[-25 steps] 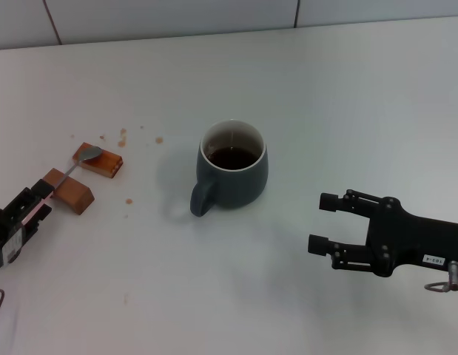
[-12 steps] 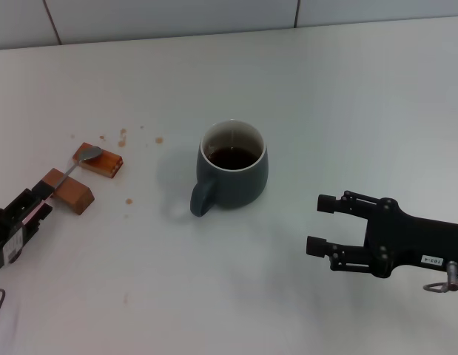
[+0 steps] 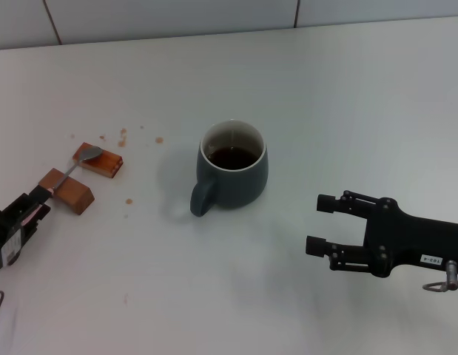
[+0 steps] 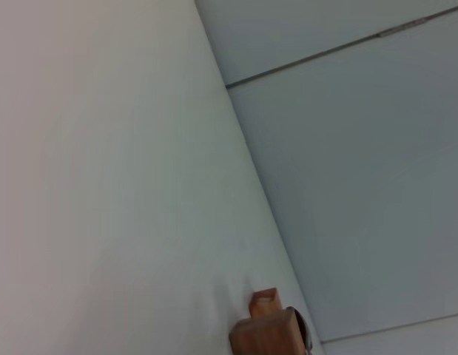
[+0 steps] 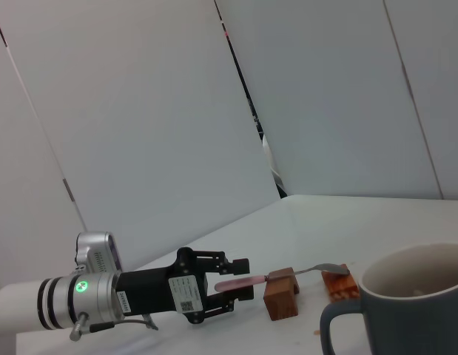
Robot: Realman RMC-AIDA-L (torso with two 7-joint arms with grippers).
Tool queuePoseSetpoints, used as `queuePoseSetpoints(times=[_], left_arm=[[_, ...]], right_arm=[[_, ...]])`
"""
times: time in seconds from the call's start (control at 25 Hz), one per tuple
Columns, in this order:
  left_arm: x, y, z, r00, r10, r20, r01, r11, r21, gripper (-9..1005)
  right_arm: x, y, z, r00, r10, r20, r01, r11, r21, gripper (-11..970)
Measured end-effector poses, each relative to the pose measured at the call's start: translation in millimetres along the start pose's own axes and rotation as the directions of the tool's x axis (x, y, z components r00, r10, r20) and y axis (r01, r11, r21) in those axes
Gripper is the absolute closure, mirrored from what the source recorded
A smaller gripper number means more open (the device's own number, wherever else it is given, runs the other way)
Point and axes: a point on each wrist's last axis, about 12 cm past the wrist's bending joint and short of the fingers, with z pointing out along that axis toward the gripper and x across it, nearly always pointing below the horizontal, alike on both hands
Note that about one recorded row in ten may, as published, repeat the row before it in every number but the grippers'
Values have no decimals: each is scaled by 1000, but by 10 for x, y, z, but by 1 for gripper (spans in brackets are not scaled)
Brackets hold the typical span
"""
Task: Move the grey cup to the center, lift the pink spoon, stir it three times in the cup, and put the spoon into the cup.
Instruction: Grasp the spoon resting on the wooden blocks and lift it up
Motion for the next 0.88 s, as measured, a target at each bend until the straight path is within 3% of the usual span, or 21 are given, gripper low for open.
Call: queuePoseSetpoints(times=[0.88], left_arm=[[-10, 21, 31, 1000, -18, -2, 18, 1000, -26, 640]], right_arm=[[8, -4, 13, 1000, 9, -14, -9, 1000, -3, 125]])
